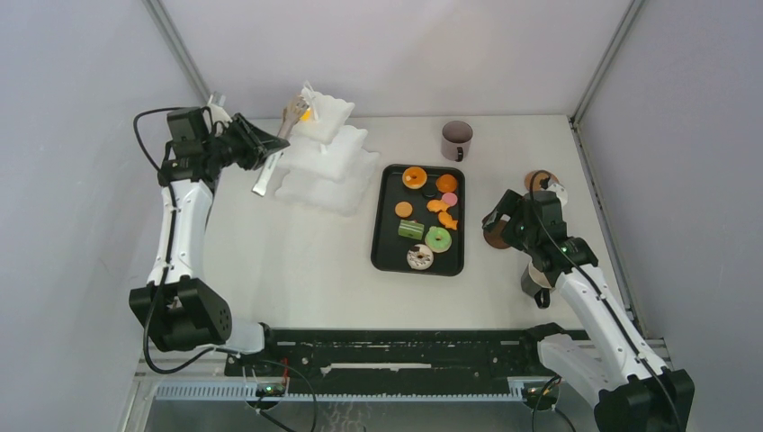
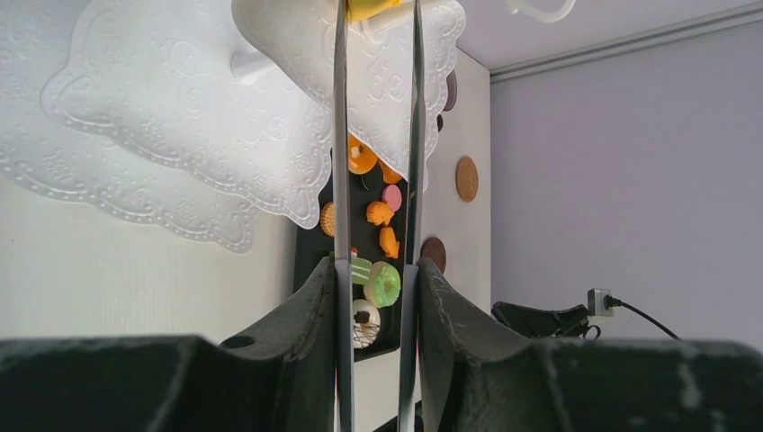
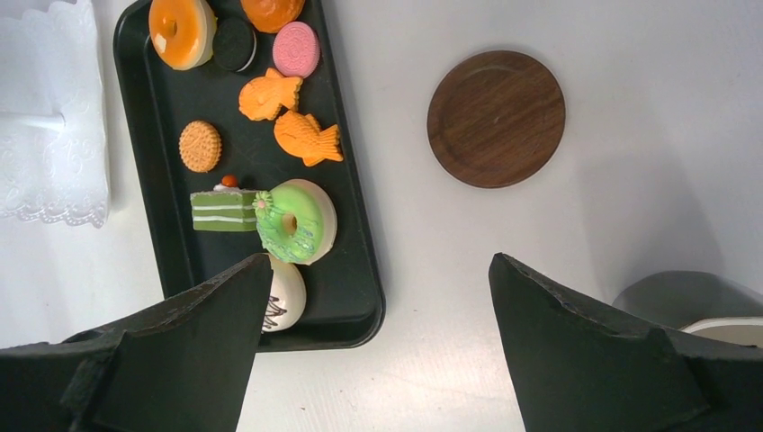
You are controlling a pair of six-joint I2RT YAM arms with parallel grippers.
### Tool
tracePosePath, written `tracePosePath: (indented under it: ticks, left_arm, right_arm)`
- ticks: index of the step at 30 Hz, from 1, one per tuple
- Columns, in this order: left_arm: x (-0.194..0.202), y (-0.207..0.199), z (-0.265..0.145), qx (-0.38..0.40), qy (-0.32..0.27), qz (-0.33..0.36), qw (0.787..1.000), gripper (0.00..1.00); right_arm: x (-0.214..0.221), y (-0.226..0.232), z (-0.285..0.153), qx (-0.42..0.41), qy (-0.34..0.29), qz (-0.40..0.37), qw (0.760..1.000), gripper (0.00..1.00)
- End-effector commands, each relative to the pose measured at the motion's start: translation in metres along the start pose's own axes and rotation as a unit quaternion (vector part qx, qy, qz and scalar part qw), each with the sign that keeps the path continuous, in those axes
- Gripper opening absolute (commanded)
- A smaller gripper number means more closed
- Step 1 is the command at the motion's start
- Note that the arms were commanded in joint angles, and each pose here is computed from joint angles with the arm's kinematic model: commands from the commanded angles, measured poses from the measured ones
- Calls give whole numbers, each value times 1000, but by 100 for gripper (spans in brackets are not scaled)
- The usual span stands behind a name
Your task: Serve the afternoon tea
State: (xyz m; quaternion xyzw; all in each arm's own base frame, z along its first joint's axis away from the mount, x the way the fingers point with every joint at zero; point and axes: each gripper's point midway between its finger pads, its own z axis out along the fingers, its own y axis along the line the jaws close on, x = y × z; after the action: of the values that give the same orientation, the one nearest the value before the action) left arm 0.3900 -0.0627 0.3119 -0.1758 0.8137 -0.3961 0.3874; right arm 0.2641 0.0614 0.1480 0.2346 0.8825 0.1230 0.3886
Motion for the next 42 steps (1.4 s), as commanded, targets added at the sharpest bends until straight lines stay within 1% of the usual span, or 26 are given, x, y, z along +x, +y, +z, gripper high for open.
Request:
tracePosePath:
  ticks: [1,4,12,16,26,42]
  left_arm:
    - [-13,-16,-7,22,-18,23,999,29]
    - [-13,-17,-8,22,-17,22,999,32]
    - [-11,-16,-10,14,-17,22,1000,46]
    - [-11,-15,-11,10,-17,23,1000,50]
    - [-13,-14,-20,-17,-24,38,999,55]
    - [-20,-28,-34,-19,-41,56,997,56]
  right_arm:
    - [-7,6,-5,-9,-18,9,1000,98]
    - [-7,7,-5,-10,-18,9,1000,98]
    - [-7,9,-4,-15,-18,6,1000,98]
    - [-8,10,-3,-16,-19,5,1000,98]
    - [-7,11,-3,-18,-17,4,1000,98]
    - [-6,9,-2,-13,-14,4,1000,98]
